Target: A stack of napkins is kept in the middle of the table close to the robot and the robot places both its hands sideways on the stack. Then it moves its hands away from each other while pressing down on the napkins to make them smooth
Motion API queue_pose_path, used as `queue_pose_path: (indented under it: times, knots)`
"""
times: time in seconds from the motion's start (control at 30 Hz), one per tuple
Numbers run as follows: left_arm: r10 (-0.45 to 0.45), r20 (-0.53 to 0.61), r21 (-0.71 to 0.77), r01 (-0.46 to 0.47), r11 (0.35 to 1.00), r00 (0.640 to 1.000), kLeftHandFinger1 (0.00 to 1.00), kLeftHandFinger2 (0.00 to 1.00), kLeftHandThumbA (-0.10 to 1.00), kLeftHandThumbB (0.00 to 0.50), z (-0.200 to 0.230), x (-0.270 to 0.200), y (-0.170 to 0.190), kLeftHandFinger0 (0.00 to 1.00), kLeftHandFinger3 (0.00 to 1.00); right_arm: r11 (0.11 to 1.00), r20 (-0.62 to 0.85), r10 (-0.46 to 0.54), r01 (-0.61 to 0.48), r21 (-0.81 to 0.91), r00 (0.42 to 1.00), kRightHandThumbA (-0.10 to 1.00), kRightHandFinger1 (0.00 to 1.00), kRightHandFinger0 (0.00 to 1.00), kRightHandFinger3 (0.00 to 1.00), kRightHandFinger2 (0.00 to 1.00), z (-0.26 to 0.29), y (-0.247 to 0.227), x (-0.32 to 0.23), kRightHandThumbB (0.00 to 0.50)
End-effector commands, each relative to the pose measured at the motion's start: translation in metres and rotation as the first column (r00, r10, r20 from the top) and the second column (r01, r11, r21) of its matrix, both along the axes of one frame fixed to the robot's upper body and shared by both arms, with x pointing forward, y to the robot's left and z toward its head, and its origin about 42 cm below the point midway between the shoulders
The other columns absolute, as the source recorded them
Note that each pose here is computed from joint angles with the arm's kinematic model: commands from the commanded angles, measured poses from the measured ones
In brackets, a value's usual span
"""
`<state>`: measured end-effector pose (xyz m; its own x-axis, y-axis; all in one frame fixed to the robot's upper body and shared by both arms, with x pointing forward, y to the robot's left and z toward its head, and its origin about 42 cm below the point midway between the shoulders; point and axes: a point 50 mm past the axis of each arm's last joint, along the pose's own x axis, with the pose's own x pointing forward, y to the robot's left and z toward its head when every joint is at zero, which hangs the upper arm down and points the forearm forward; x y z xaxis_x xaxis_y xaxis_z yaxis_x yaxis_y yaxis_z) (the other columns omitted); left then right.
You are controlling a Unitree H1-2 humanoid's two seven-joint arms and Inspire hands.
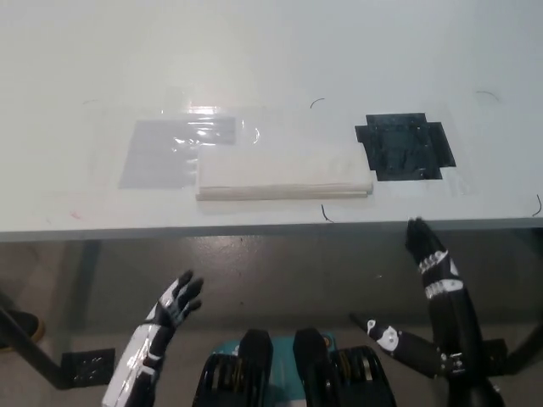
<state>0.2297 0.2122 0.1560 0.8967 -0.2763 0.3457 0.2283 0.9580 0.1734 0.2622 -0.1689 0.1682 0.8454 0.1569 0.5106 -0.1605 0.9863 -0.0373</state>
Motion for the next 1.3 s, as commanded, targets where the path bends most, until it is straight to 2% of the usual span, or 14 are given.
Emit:
queue_pose_path:
  times: [0.0,0.13,0.23,0.33,0.5,0.57,0.6,0.7,0.77,0.83,0.87,0.93,1.2,1.27]
  knots:
    - [-0.113,0.236,-0.030,0.124,0.992,0.965,1.00,1.00,1.00,0.376,0.054,0.008,-0.013,1.00,1.00,0.992,0.143,0.114,-0.120,0.036,0.983,1.00,1.00,1.00,1.00,1.00,0.052,0.011,0.013,0.325]
    - [-0.092,0.319,-0.034,0.109,0.993,0.943,1.00,1.00,1.00,0.396,0.086,0.027,-0.022,1.00,1.00,0.986,0.164,0.142,-0.153,0.060,0.976,1.00,1.00,1.00,1.00,1.00,0.082,0.024,0.031,0.326]
    - [-0.083,0.327,-0.066,0.111,0.992,0.941,1.00,1.00,1.00,0.427,0.106,0.047,-0.029,1.00,1.00,0.976,0.161,0.177,-0.195,0.100,0.971,1.00,1.00,1.00,1.00,1.00,0.102,0.037,0.056,0.333]
    - [-0.085,0.335,-0.086,0.120,0.989,0.939,1.00,1.00,1.00,0.442,0.129,0.073,-0.035,1.00,1.00,0.961,0.174,0.204,-0.231,0.150,0.963,1.00,1.00,1.00,1.00,1.00,0.120,0.051,0.081,0.313]
    - [-0.058,0.330,-0.111,0.100,0.989,0.942,1.00,1.00,1.00,0.409,0.154,0.123,-0.046,1.00,1.00,0.939,0.169,0.236,-0.270,0.214,0.957,1.00,1.00,1.00,1.00,1.00,0.141,0.073,0.125,0.318]
    - [-0.003,0.330,-0.122,0.046,0.991,0.944,1.00,1.00,1.00,0.387,0.162,0.149,-0.055,1.00,1.00,0.930,0.152,0.245,-0.276,0.243,0.958,1.00,1.00,1.00,1.00,1.00,0.149,0.085,0.143,0.300]
    - [0.016,0.330,-0.130,0.029,0.991,0.944,1.00,1.00,1.00,0.384,0.164,0.158,-0.059,1.00,1.00,0.926,0.147,0.250,-0.281,0.252,0.957,1.00,1.00,1.00,1.00,1.00,0.152,0.090,0.150,0.318]
    - [0.034,0.306,-0.157,0.015,0.988,0.951,1.00,1.00,1.00,0.388,0.170,0.188,-0.074,1.00,1.00,0.916,0.132,0.260,-0.288,0.279,0.956,1.00,1.00,1.00,1.00,1.00,0.160,0.105,0.171,0.318]
    - [0.031,0.249,-0.208,0.023,0.978,0.968,1.00,1.00,1.00,0.381,0.170,0.205,-0.083,1.00,1.00,0.903,0.112,0.265,-0.288,0.319,0.958,1.00,1.00,1.00,1.00,1.00,0.162,0.113,0.186,0.295]
    - [0.016,0.201,-0.245,0.035,0.969,0.979,1.00,1.00,1.00,0.355,0.166,0.216,-0.089,1.00,1.00,0.899,0.097,0.263,-0.281,0.336,0.960,1.00,1.00,1.00,1.00,1.00,0.160,0.120,0.196,0.279]
    - [0.024,0.183,-0.242,0.021,0.970,0.983,1.00,1.00,1.00,0.314,0.166,0.226,-0.094,1.00,1.00,0.899,0.073,0.263,-0.272,0.342,0.962,1.00,1.00,1.00,1.00,1.00,0.156,0.124,0.204,0.275]
    - [0.021,0.166,-0.245,0.021,0.969,0.986,1.00,1.00,1.00,0.303,0.167,0.238,-0.100,1.00,1.00,0.895,0.046,0.263,-0.262,0.362,0.964,1.00,1.00,1.00,1.00,1.00,0.153,0.128,0.215,0.277]
    - [-0.005,0.018,-0.224,0.009,0.975,1.000,1.00,1.00,1.00,0.353,0.145,0.274,-0.117,1.00,1.00,0.905,-0.039,0.224,-0.192,0.380,0.974,1.00,1.00,1.00,1.00,1.00,0.131,0.124,0.251,0.267]
    - [-0.008,-0.011,-0.237,0.005,0.972,1.000,1.00,1.00,1.00,0.345,0.142,0.279,-0.118,1.00,1.00,0.898,-0.066,0.226,-0.182,0.401,0.972,1.00,1.00,1.00,1.00,1.00,0.128,0.124,0.257,0.272]
